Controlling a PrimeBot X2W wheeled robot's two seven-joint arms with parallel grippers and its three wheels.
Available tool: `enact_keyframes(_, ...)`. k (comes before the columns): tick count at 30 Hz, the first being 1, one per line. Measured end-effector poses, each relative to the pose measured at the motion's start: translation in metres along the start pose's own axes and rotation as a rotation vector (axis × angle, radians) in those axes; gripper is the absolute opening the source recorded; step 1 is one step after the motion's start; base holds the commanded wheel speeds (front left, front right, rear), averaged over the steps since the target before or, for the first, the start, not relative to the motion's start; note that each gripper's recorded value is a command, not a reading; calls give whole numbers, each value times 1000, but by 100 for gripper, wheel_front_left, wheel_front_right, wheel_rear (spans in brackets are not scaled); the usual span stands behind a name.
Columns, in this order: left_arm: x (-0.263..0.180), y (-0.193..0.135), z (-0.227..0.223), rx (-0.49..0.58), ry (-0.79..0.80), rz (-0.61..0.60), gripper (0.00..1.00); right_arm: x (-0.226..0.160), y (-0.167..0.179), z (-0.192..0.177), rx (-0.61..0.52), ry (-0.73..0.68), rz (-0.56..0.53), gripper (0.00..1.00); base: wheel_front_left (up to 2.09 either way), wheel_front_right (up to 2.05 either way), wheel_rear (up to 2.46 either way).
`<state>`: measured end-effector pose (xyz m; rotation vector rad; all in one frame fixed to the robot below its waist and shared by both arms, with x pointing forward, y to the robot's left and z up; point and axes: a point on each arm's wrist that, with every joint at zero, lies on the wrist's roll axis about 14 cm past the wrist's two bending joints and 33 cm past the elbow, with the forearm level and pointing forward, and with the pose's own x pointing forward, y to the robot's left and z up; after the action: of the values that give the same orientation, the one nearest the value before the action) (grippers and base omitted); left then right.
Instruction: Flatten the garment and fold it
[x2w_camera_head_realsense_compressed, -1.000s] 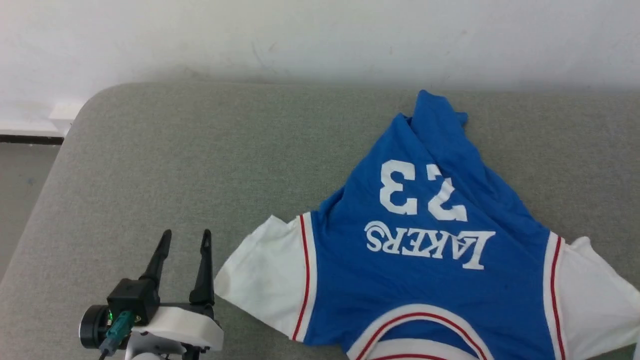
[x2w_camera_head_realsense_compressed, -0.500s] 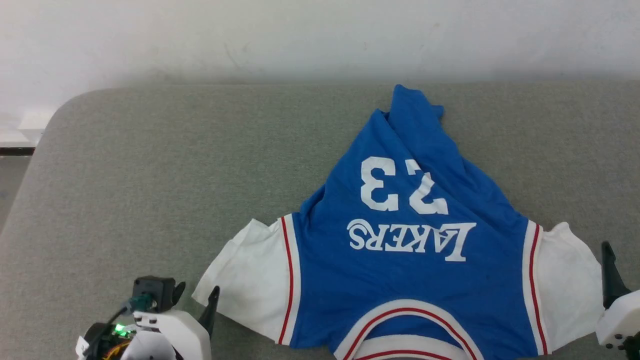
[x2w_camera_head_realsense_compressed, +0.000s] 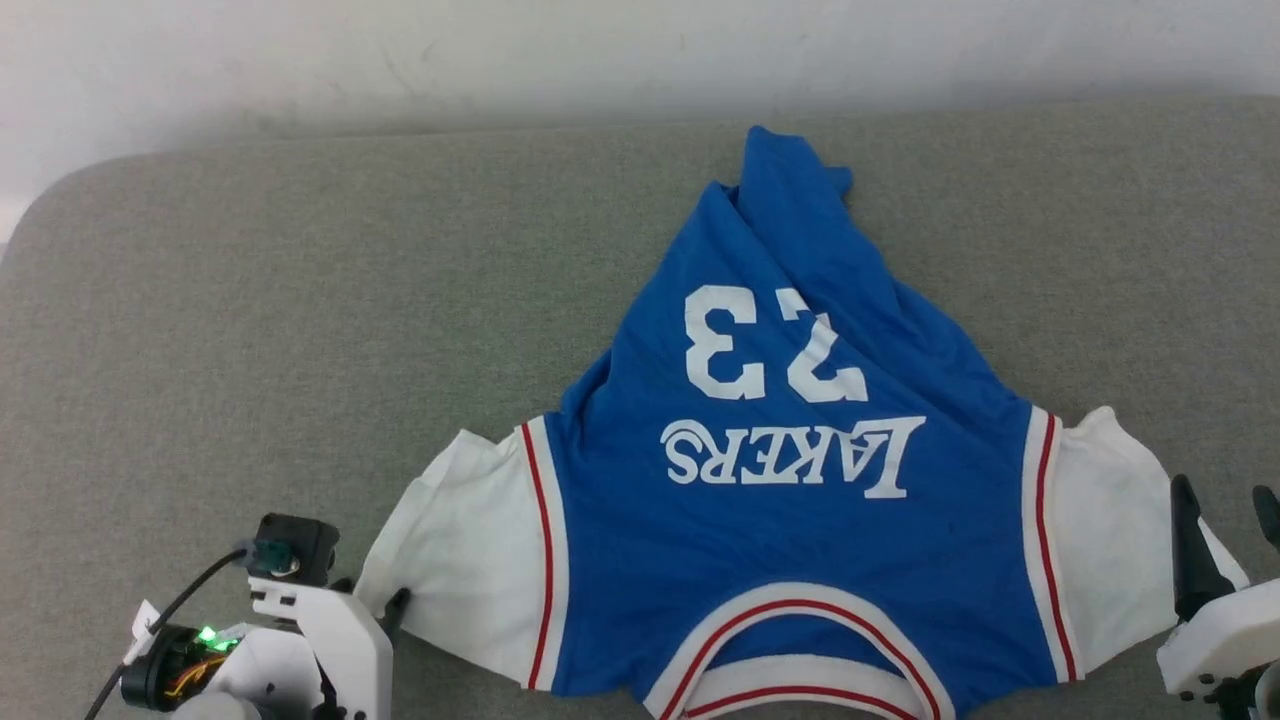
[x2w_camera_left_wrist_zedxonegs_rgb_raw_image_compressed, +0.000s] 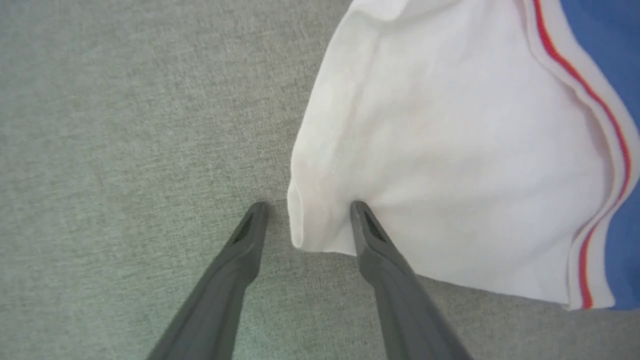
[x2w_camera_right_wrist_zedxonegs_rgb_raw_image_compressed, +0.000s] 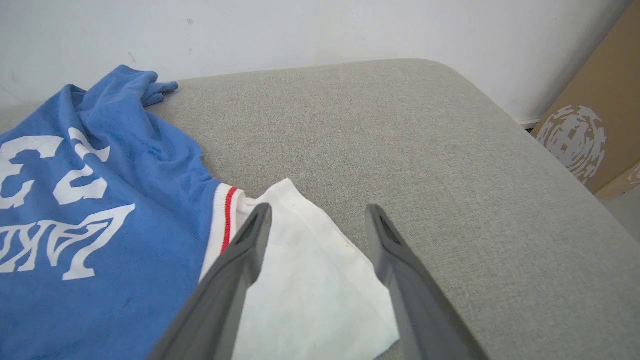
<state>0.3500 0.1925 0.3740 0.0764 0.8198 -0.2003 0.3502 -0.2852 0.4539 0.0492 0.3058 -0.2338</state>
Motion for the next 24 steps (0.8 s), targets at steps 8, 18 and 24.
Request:
enact_keyframes(8,-1,-6,8,-55,-34,-32,0,-2,1,-20,-25,113,13,100,0,0,0)
enact_keyframes(18,-38,-5,48,-226,-240,-33,0,-16,-37,-60,-112,460,-21,100,0,0,0)
enact_keyframes(24,-44,-15,46,-210,-209,-63,0,0,-49,-62,-157,543,-32,100,0,0,0)
